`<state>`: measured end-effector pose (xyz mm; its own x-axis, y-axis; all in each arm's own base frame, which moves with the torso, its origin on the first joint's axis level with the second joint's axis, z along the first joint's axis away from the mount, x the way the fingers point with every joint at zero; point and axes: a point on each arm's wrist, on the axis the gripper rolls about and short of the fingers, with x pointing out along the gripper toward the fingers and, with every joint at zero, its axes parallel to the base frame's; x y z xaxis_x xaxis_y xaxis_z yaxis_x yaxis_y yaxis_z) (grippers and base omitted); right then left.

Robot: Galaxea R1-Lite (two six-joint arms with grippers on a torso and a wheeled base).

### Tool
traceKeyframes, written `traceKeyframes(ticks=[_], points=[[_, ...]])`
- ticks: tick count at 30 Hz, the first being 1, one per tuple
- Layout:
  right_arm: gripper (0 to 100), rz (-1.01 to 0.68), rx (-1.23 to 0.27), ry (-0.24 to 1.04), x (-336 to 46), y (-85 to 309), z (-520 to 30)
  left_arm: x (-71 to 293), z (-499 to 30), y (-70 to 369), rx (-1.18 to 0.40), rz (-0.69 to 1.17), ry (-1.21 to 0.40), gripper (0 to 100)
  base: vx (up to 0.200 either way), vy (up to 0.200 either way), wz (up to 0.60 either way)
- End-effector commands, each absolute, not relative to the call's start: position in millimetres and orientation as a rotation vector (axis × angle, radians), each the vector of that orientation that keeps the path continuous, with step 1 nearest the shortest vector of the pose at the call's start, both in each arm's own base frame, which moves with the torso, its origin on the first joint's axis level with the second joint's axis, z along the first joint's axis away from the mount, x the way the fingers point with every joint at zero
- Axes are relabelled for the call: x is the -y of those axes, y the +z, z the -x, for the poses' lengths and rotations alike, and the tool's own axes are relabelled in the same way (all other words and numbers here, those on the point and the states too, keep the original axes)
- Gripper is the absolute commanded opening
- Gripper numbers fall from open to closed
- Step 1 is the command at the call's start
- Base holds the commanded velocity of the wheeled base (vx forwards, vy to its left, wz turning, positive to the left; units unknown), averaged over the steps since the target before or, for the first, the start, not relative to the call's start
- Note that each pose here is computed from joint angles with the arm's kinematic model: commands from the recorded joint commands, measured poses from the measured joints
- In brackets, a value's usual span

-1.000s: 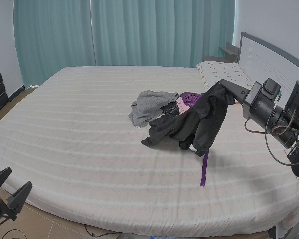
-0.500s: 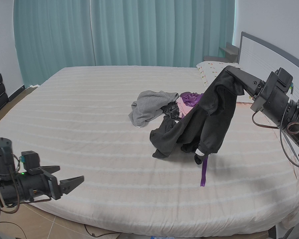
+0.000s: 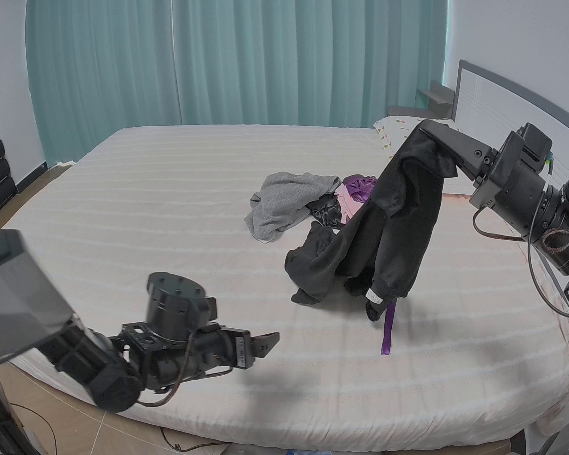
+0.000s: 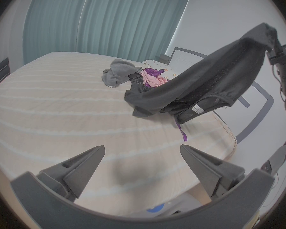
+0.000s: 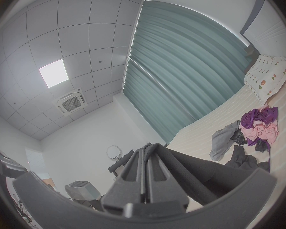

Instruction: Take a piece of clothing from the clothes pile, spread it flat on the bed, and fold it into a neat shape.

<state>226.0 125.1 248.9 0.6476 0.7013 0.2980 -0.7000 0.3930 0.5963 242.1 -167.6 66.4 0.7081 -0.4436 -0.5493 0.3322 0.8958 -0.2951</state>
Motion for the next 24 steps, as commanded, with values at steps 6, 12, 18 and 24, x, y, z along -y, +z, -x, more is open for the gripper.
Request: traceKeyframes(ticks=[6,12,18,24], points=[[0,-0.759,-0.020,0.895,-130.0,245.4,-231.8,223.4,-285.8,10.0,-0.680,0.171,-0.431,100,0.000,0.000,0.00],[0,-0.760,-0.013,0.907,-132.7,248.3,-230.9,241.6,-310.8,-1.7,-0.644,0.187,-0.439,100,0.000,0.000,0.00],[0,-0.761,-0.012,0.919,-135.2,249.5,-228.7,256.3,-341.2,-4.5,-0.577,0.236,-0.432,100,0.000,0.000,0.00],[0,-0.765,-0.013,0.929,-138.1,250.3,-225.0,275.1,-367.5,-7.1,-0.509,0.266,-0.445,100,0.000,0.000,0.00]])
